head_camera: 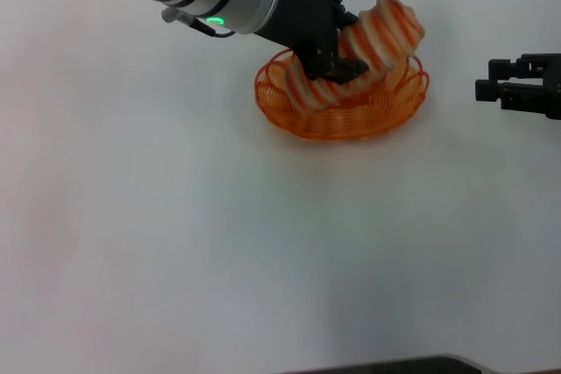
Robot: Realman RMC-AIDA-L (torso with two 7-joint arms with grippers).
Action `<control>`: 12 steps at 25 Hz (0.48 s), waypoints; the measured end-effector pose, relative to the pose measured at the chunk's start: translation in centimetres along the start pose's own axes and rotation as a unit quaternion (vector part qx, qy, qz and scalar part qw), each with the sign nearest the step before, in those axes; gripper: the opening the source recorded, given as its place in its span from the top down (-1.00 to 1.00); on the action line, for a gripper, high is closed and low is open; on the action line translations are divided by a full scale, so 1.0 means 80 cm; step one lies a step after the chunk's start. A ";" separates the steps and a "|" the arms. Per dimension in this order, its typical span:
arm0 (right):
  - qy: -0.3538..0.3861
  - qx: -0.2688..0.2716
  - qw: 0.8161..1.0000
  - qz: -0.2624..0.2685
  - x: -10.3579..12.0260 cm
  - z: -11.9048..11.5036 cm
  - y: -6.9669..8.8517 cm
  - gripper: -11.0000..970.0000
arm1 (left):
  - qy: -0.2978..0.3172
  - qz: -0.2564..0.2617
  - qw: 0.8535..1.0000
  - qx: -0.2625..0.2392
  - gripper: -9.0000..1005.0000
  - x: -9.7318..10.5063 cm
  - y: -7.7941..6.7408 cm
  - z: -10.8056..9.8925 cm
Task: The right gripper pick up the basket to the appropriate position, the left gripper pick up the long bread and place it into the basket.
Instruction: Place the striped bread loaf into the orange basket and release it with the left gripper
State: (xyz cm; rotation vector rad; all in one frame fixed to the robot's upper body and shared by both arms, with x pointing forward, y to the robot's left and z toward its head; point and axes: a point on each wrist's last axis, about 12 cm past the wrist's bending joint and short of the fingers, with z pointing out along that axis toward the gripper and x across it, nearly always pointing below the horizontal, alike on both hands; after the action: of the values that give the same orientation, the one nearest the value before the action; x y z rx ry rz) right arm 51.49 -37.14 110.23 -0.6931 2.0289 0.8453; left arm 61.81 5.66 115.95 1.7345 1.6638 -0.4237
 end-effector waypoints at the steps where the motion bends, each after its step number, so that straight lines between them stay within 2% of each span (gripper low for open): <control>1: 0.000 0.000 1.000 0.000 0.000 0.000 0.000 -0.08 | 0.000 0.000 1.000 0.000 0.15 0.000 0.000 0.000; 2: 0.000 0.000 1.000 0.000 0.000 0.000 0.000 -0.08 | 0.000 0.000 1.000 0.000 0.07 0.000 0.000 0.000; 5: 0.000 0.000 1.000 0.000 0.000 0.000 0.000 -0.08 | 0.000 -0.003 1.000 -0.002 -0.41 0.002 0.002 -0.002; 9: -0.001 -0.001 1.000 -0.001 -0.002 0.001 0.000 -0.08 | -0.003 -0.009 1.000 -0.001 -0.52 0.007 0.001 -0.007; 12: -0.001 -0.002 1.000 -0.002 -0.002 0.001 0.000 -0.08 | -0.025 -0.023 0.999 -0.014 -0.61 0.010 0.003 -0.020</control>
State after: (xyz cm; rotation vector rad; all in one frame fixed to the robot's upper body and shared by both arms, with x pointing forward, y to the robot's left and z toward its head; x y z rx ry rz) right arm 51.63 -37.02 110.34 -0.6992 2.0237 0.8480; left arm 61.78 7.34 116.66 1.6553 1.6678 -0.4598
